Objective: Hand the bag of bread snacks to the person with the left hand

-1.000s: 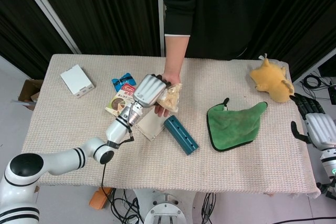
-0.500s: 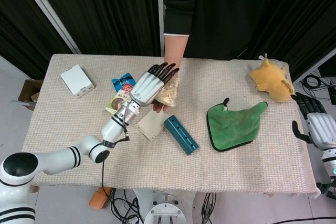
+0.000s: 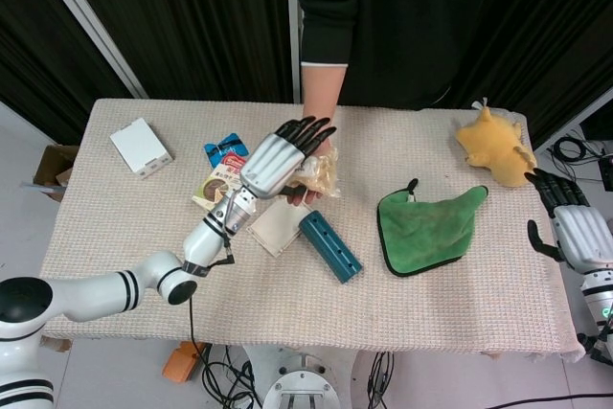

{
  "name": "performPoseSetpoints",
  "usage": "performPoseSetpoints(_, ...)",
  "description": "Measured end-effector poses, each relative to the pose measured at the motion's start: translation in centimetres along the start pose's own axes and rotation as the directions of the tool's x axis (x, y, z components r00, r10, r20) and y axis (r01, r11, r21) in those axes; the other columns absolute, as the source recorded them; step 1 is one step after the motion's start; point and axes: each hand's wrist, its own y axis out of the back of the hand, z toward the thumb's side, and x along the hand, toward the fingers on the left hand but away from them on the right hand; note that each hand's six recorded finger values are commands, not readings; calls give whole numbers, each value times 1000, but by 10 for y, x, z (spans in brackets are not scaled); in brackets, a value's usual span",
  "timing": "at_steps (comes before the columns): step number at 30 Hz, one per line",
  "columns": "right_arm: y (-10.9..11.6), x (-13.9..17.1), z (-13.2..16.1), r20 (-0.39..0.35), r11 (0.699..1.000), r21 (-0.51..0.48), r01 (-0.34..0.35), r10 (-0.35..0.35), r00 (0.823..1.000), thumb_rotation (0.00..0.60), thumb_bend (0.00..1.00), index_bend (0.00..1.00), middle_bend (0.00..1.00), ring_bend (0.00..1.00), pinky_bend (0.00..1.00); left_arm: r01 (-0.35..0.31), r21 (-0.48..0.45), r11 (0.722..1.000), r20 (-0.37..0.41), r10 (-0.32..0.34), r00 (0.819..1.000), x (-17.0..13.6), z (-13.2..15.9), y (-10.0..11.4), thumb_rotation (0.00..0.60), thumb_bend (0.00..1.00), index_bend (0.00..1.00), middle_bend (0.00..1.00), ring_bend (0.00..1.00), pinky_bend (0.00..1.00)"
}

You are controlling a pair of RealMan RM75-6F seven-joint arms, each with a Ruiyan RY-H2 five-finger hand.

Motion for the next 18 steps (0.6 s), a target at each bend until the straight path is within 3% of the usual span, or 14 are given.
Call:
performPoseSetpoints(6, 4, 2, 0, -6, 1000, 0, 8, -8, 1000, 600, 496, 0, 1, 0, 39, -20, 3, 1000, 9, 20, 1000, -7, 2, 21, 600, 0, 32, 30, 68, 188)
performPoseSetpoints(11, 7, 4, 0, -13, 999, 26, 35, -34, 999, 600, 491, 0, 0, 0, 5, -40, 118, 992, -27, 44, 999, -36, -16, 56, 600, 0, 39, 36, 68, 188)
performPoseSetpoints(14, 11, 7, -1, -15, 992, 85, 89, -88, 996, 600, 478, 0, 0, 0, 0, -37, 234, 972, -106, 63, 992, -75, -42, 83, 600, 0, 44, 53, 69, 189)
performPoseSetpoints(16, 13, 10, -3, -13, 981, 141, 132, -132, 991, 600, 470, 0, 0, 0, 0, 2, 306, 952, -196, 61, 979, -115, -68, 97, 600, 0, 44, 54, 69, 190)
performPoseSetpoints(18, 15, 17, -7, -3, 959, 219, 180, -184, 983, 600, 436, 0, 0, 0, 0, 78, 354, 932, -305, 36, 952, -163, -95, 105, 529, 0, 44, 58, 69, 190)
